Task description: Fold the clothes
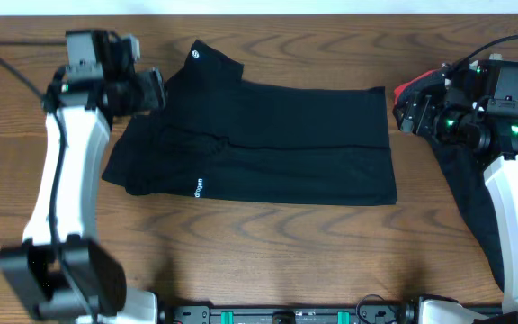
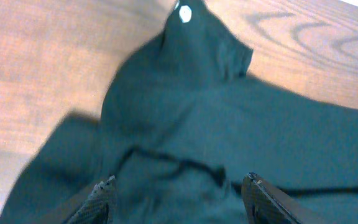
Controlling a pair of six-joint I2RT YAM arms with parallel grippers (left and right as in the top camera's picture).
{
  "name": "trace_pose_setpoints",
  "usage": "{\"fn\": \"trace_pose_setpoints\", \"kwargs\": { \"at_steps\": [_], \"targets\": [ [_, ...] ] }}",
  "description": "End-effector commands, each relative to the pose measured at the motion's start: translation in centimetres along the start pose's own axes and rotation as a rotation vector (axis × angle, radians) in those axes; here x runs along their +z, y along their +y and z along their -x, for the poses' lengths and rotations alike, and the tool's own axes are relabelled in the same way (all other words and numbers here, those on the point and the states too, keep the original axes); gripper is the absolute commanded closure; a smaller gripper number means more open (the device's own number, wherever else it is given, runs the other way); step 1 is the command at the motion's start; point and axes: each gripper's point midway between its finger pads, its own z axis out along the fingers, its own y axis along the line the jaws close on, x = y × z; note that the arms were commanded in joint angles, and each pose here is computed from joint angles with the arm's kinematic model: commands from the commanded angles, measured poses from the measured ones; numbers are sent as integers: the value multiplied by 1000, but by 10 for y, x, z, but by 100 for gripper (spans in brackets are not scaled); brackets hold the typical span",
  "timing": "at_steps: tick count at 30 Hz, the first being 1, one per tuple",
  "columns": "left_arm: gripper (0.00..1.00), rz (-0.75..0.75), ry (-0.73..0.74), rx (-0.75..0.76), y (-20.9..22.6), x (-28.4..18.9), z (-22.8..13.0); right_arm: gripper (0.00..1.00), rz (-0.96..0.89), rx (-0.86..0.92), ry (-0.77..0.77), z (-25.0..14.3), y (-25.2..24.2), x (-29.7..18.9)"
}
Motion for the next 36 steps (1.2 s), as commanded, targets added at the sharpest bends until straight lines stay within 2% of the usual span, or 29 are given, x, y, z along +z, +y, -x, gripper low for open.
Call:
{"fn": "trace_pose_setpoints", "kwargs": {
  "at_steps": [1, 6, 11, 18, 24, 36],
  "targets": [
    [33, -54, 13, 53, -5, 31, 26, 19, 53, -13, 21, -3, 8, 0],
    [32, -72, 25, 131, -9, 94, 51, 21, 48, -4, 45, -9, 6, 0],
    [30, -79, -17, 214, -18, 158, 58, 23, 40, 10, 82, -19, 5, -1],
    [29, 2, -114, 332, -30, 210, 65, 26, 27, 32, 140, -33, 2, -2],
    [29, 142, -171, 366, -19, 233, 69, 28, 16, 50, 189, -46, -1, -4],
    [31, 172, -199, 356, -3, 251, 70, 30, 9, 64, 224, -55, -2, -5]
  ]
}}
